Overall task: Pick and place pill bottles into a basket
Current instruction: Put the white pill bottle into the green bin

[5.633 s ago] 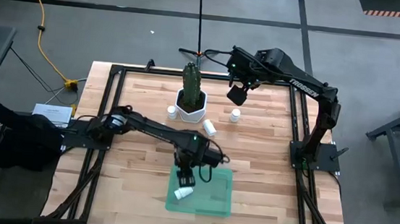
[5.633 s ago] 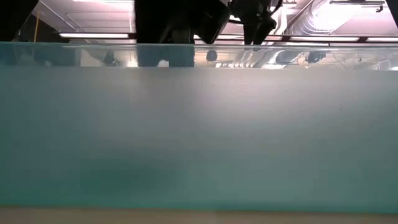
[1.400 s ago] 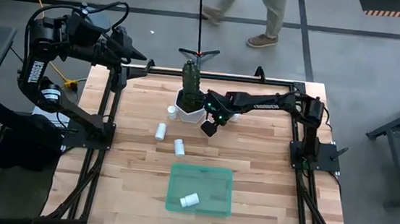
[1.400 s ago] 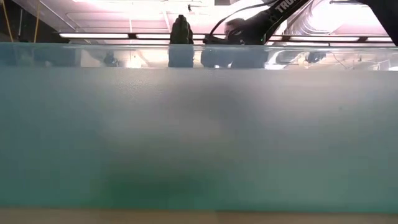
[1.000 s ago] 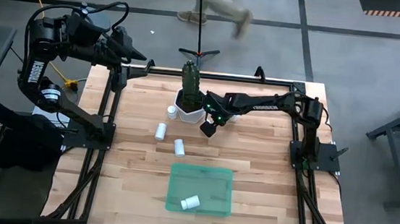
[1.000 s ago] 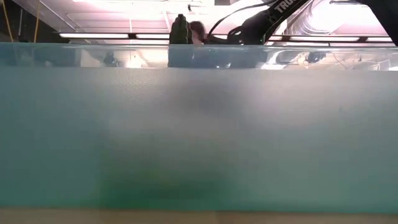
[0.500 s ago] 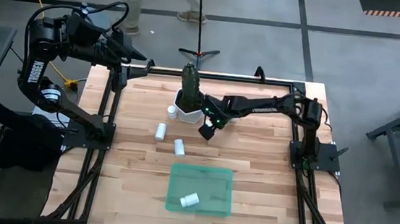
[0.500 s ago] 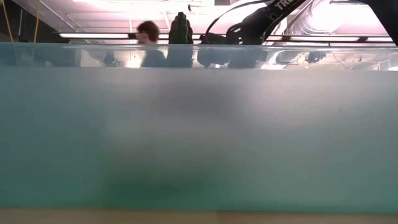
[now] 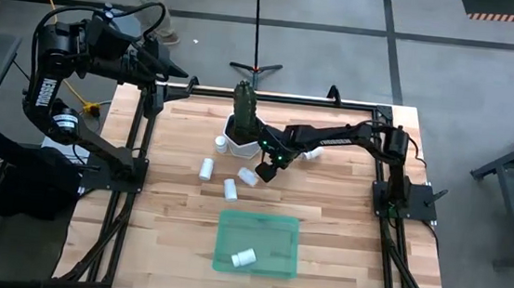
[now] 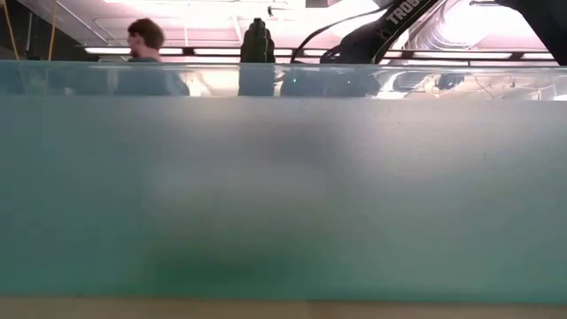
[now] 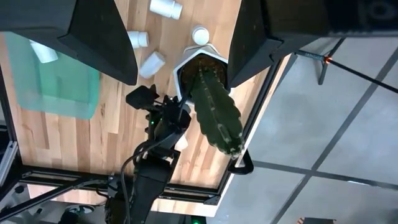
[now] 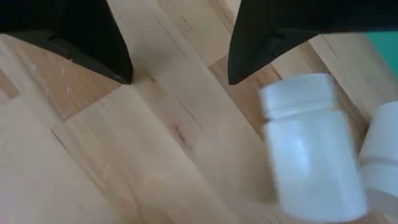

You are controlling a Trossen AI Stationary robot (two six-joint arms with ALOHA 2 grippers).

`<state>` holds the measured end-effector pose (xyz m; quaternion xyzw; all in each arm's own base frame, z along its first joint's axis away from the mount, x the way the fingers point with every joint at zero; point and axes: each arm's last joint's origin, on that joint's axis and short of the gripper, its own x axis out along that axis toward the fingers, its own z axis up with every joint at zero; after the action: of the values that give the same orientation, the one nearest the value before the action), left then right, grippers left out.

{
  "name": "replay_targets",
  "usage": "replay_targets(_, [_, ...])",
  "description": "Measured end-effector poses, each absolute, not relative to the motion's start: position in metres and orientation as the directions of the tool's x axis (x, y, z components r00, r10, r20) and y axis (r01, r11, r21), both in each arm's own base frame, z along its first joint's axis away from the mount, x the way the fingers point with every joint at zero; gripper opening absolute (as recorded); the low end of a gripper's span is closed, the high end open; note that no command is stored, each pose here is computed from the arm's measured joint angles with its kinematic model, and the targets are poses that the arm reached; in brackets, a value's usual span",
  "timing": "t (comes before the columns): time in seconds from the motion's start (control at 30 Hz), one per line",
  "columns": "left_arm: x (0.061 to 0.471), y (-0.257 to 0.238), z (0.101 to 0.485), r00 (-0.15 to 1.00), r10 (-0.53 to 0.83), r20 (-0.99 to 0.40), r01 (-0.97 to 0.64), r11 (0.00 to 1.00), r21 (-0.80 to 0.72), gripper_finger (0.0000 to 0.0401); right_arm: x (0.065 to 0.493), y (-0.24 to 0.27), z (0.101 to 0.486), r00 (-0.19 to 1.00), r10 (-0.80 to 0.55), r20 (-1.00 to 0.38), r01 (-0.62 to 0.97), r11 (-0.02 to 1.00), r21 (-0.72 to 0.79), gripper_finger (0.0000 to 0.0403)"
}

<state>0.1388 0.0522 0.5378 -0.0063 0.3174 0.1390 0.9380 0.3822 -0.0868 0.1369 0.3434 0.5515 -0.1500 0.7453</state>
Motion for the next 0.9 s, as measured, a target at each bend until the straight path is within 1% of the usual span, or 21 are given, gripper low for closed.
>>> replay_targets(0.13, [0.139, 0.052, 0.538, 0.76, 0.257, -0.597, -0.265, 0.961, 0.076, 0.0282, 0.382, -0.087, 0.137, 0.343, 0.156, -0.926, 0.6, 0.722, 0.344, 0.0237])
replay_targets(0.23, [0.139, 0.052, 0.538, 0.76, 0.256, -0.597, -0.267, 0.961, 0.072, 0.0282, 0.381, -0.086, 0.137, 0.337, 0.173, -0.926, 0.58, 0.736, 0.348, 0.0235])
replay_targets(0.47, [0.139, 0.052, 0.538, 0.76, 0.255, -0.597, -0.267, 0.961, 0.071, 0.0282, 0.375, -0.083, 0.136, 0.303, 0.322, -0.897, 0.517, 0.735, 0.439, 0.0238])
replay_targets(0.57, [0.139, 0.052, 0.538, 0.76, 0.256, -0.597, -0.271, 0.96, 0.065, 0.0282, 0.372, -0.081, 0.138, 0.284, 0.355, -0.891, 0.495, 0.741, 0.453, 0.0238])
replay_targets(0.73, [0.139, 0.052, 0.538, 0.761, 0.255, -0.597, -0.272, 0.96, 0.063, 0.0282, 0.369, -0.081, 0.15, 0.196, 0.348, -0.917, 0.462, 0.792, 0.399, 0.0238])
replay_targets(0.9, [0.139, 0.052, 0.538, 0.76, 0.255, -0.597, -0.275, 0.96, 0.06, 0.0282, 0.366, -0.081, 0.171, 0.066, 0.283, -0.957, 0.413, 0.865, 0.284, 0.0239])
